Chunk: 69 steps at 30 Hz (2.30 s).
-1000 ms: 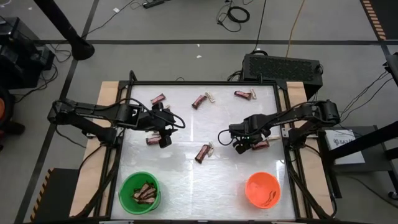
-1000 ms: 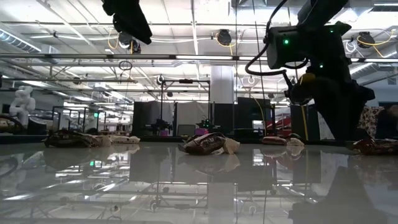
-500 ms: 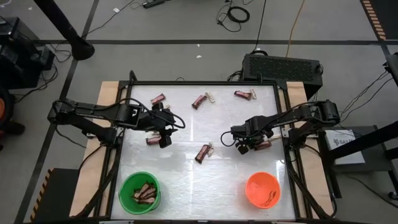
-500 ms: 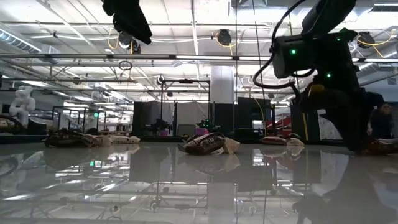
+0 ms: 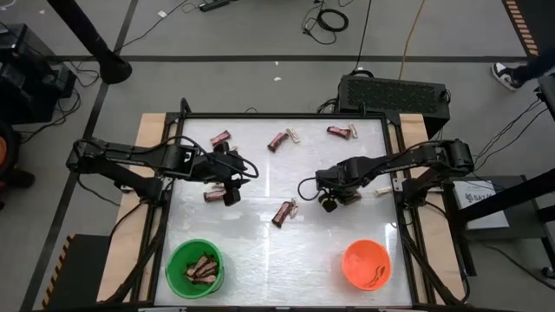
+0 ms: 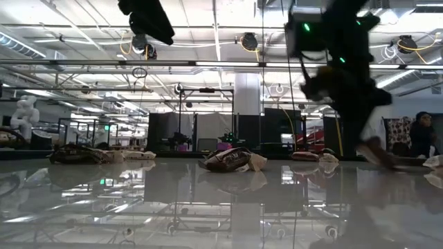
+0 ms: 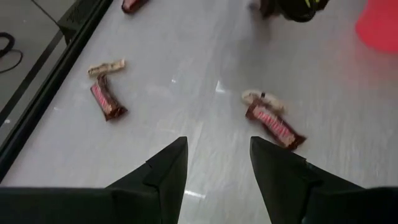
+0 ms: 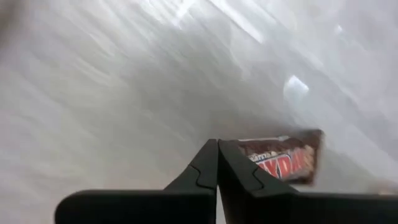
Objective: Sort candy by brand, put in halloween buckets
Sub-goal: Put the brown chocolate bar into the green bucket
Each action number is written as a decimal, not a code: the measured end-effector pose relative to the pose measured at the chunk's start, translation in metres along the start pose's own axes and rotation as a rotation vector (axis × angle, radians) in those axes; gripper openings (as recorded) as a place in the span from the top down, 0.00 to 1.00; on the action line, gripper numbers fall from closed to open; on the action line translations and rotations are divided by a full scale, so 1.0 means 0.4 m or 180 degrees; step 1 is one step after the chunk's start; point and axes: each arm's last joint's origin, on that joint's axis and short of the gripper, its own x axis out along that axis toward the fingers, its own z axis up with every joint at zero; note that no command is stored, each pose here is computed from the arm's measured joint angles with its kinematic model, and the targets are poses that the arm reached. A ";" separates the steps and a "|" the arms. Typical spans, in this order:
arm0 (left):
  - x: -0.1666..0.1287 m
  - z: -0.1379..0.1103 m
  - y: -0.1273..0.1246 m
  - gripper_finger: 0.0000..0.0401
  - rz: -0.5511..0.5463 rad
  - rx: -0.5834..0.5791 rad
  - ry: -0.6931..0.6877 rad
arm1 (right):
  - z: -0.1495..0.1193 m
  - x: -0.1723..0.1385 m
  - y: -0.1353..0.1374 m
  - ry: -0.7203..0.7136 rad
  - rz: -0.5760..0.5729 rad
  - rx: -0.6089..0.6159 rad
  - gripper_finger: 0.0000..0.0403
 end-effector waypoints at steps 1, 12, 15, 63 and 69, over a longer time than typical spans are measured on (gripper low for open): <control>0.000 0.002 0.000 0.55 -0.0007 -0.0006 -0.0031 | 0.007 -0.016 0.011 -0.0065 0.0061 -0.0028 1.00; -0.003 0.018 -0.017 0.55 -0.0274 -0.0039 -0.0226 | 0.069 -0.213 0.108 -0.0693 0.0827 -0.0409 1.00; -0.002 0.030 -0.030 0.55 -0.0360 0.0009 -0.0387 | 0.082 -0.263 0.129 -0.0918 0.1077 -0.0515 1.00; 0.097 0.091 -0.078 0.98 -0.0895 0.0006 -0.0929 | 0.119 -0.392 0.218 -0.1723 0.2640 -0.1231 1.00; 0.096 0.089 -0.078 0.99 -0.0893 0.0008 -0.0901 | 0.120 -0.392 0.204 -0.1752 0.2525 -0.1497 0.93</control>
